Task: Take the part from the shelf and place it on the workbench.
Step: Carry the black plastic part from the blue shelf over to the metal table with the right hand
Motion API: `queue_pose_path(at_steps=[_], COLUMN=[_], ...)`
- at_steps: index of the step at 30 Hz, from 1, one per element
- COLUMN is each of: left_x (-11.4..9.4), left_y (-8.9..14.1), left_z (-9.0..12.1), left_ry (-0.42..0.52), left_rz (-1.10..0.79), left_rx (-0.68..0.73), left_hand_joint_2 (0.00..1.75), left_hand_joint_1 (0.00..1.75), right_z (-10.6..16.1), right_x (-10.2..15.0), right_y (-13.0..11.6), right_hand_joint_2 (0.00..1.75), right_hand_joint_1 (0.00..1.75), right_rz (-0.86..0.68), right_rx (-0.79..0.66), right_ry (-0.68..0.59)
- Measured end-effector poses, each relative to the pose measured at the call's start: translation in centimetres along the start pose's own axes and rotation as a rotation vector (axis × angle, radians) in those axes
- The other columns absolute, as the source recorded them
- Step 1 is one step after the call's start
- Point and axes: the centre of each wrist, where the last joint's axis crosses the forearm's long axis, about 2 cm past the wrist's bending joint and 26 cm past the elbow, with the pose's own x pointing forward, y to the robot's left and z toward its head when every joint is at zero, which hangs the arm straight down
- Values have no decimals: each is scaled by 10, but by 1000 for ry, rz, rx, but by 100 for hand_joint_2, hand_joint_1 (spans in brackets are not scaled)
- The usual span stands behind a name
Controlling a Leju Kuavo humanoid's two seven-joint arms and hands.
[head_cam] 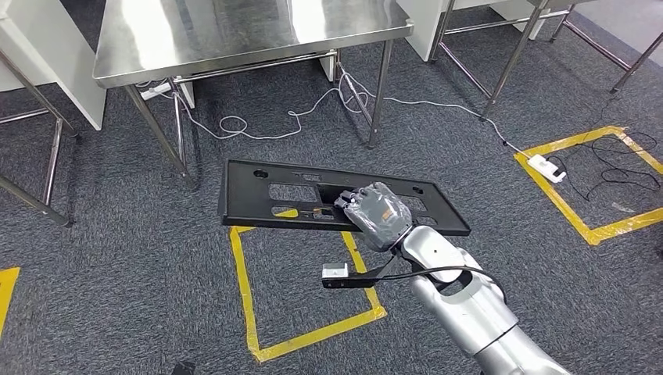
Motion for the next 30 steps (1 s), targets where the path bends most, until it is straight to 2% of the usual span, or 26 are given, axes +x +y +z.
queue_pose_path(at_steps=[30], left_x=[-4], left_y=[0], left_z=[2], left_ry=[18], left_rz=[8], left_rx=[4], left_hand_joint_2=[175], left_hand_joint_1=[0], right_z=[-1], right_x=[1], right_y=[3], right_hand_joint_2=[175], right_hand_joint_1=[175], right_rz=[-9], right_rx=[17], right_ry=[-1])
